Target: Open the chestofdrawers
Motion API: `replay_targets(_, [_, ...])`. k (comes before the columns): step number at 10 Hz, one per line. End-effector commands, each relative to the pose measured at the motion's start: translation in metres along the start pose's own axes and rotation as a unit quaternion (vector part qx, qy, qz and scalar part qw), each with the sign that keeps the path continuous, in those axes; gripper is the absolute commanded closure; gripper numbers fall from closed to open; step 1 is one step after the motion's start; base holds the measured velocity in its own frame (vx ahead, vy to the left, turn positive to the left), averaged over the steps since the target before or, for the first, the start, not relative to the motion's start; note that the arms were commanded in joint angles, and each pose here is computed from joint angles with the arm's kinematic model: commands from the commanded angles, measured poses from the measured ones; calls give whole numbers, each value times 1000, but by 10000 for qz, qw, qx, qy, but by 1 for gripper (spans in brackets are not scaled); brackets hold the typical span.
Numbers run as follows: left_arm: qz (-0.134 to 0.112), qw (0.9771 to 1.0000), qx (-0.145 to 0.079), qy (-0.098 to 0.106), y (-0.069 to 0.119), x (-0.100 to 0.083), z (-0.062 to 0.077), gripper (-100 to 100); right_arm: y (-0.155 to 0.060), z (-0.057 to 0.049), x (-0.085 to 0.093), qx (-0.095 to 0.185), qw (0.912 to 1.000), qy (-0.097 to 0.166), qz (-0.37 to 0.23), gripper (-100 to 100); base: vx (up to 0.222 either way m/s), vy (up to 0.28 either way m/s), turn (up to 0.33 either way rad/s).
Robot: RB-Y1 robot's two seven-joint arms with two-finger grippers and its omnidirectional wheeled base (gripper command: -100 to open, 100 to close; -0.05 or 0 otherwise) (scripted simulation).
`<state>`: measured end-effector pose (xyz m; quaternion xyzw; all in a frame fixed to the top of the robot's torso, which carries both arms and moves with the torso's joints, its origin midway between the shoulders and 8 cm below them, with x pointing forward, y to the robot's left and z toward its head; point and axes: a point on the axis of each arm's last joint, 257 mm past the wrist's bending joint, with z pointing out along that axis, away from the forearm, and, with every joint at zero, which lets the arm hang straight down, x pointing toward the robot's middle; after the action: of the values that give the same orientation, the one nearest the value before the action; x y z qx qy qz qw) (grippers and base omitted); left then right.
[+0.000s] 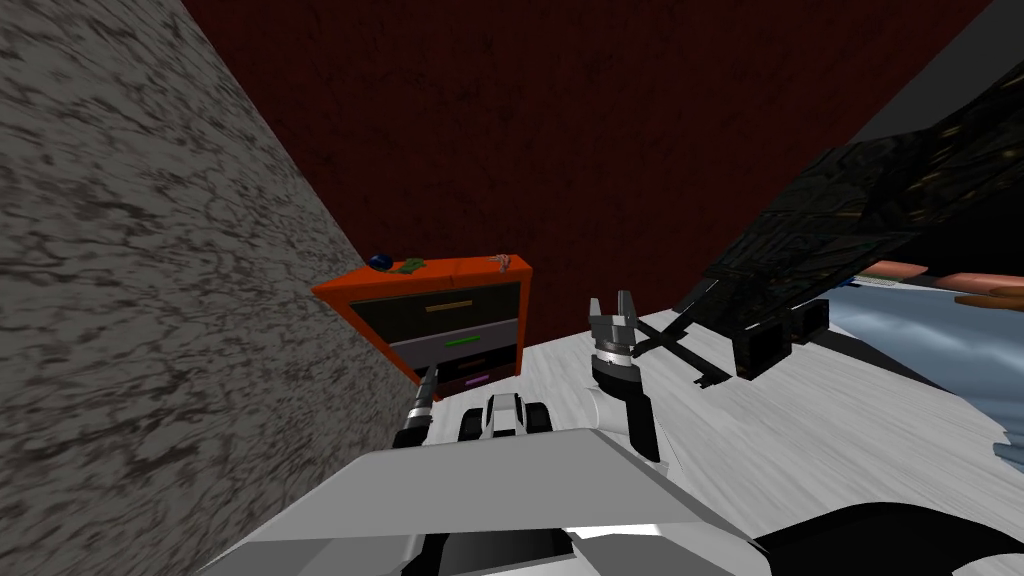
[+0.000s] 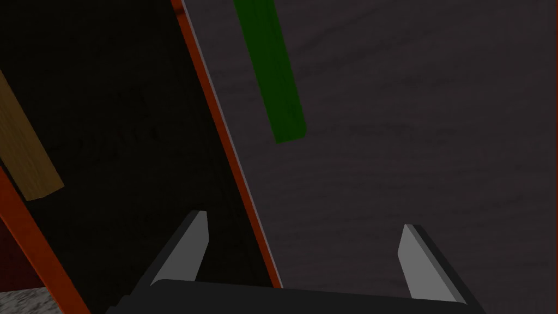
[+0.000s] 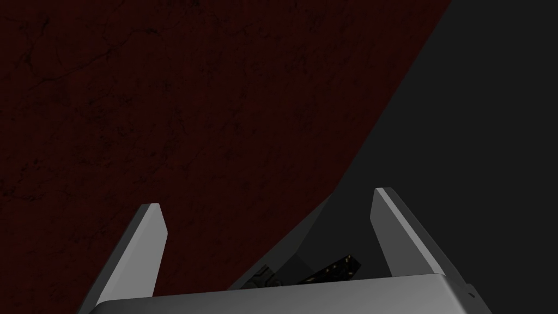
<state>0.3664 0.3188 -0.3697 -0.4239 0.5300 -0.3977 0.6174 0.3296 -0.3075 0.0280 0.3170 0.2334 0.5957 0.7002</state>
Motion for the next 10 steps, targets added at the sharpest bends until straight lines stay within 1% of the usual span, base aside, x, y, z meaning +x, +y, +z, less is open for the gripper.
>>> replay_targets(1, [192, 9998, -14, 73, 3, -15, 3, -100, 0, 0, 0, 0, 10000, 0, 0, 0, 12, -5, 0])
replay_targets(2, [297, 9995, -44, 116, 6, -23, 5, -100, 0, 0, 0, 0, 10000, 0, 0, 0, 24, -8, 1])
replay_targets(3, [333, 9993, -95, 131, 9, -25, 10, -100, 0, 0, 0, 0, 10000, 0, 0, 0, 63, -13, 2])
replay_targets(4, [339, 9993, -96, 119, 7, -26, 16, -100, 0, 0, 0, 0, 10000, 0, 0, 0, 114, -19, 5])
replay_targets(5, [202, 9998, -43, 46, 0, -17, 21, -100, 0, 0, 0, 1, 10000, 0, 0, 0, 125, -28, 3])
replay_targets(7, [-16, 10000, -38, -33, -5, -2, 22, -100, 0, 0, 0, 0, 10000, 0, 0, 0, 91, -24, 1])
replay_targets(10, [-372, 9992, -58, -152, -12, 23, 22, -100, 0, 0, 0, 0, 10000, 0, 0, 0, 9, -1, 0])
